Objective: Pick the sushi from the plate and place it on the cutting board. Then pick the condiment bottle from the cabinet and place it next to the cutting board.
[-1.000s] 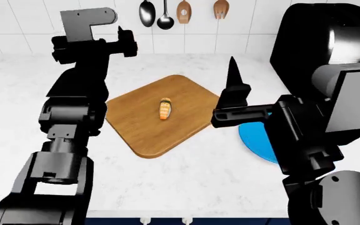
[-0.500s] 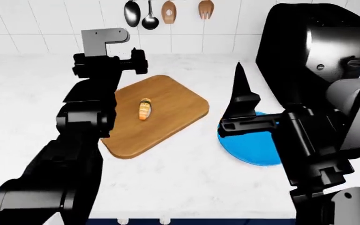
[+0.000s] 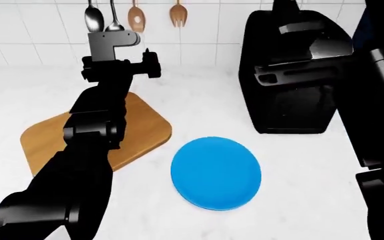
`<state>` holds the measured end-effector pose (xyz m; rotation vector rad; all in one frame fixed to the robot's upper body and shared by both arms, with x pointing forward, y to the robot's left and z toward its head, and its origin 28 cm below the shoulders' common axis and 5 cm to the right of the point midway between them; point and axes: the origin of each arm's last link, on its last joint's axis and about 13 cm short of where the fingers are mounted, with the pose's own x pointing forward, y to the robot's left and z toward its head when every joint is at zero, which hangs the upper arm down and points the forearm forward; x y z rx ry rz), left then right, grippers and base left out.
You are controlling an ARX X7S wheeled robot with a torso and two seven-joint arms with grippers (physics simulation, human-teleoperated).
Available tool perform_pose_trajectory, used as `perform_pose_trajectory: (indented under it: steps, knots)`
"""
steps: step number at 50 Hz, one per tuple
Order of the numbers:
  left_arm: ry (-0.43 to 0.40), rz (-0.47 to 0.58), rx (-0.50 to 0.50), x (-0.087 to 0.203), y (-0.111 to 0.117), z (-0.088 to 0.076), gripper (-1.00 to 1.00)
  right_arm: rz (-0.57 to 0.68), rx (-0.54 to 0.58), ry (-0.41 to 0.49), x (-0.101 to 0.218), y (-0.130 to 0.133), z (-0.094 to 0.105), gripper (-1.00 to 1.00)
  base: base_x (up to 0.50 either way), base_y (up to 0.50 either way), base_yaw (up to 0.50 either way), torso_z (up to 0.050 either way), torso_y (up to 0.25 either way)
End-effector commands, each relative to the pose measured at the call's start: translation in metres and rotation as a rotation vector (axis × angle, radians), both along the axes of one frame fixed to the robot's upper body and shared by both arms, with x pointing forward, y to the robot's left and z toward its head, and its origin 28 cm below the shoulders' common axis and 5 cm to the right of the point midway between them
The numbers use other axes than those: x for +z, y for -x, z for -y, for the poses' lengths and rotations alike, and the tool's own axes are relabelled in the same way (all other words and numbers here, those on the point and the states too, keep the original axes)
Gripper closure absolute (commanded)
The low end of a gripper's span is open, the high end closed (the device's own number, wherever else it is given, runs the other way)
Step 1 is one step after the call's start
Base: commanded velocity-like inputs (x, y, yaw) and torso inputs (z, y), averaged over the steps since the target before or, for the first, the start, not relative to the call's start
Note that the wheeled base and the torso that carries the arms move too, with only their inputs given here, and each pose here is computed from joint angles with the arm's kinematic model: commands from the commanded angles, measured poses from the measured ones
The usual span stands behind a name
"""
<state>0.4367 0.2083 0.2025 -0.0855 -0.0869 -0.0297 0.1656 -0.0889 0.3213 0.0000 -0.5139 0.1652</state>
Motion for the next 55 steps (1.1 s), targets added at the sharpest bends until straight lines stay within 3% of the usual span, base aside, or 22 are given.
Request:
perform_pose_trajectory:
  steps: [1, 7, 33, 36, 47, 55]
  knots:
    - [0.014, 0.009, -0.003, 0.000, 0.000, -0.001, -1.00, 0.047, 0.023, 0.039, 0.042, 0.004, -0.002, -1.00, 0.50, 0.00, 0.00, 0.000, 0.000]
    - [0.019, 0.040, -0.003, 0.000, 0.000, -0.002, -1.00, 0.007, 0.058, 0.086, 0.047, -0.012, -0.009, -1.00, 0.50, 0.22, 0.00, 0.000, 0.002]
    - [0.021, 0.030, -0.010, -0.001, 0.000, -0.001, -1.00, 0.012, 0.074, 0.109, 0.046, -0.008, -0.011, -1.00, 0.46, 0.28, 0.00, 0.000, 0.000]
    - [0.021, 0.028, -0.010, -0.002, 0.000, -0.001, -1.00, 0.027, 0.057, 0.115, 0.051, 0.000, -0.014, -1.00, 0.00, 0.00, 0.00, 0.000, 0.000]
    - [0.026, 0.023, -0.007, -0.002, 0.000, -0.001, -1.00, 0.159, -0.089, -0.001, 0.056, 0.050, -0.014, -1.00, 0.00, 0.00, 0.00, 0.000, 0.000]
    - [0.029, 0.019, -0.003, -0.002, 0.000, -0.001, -1.00, 0.263, -0.017, -0.037, 0.063, 0.086, -0.019, -1.00, 0.00, 0.00, 0.00, 0.000, 0.000]
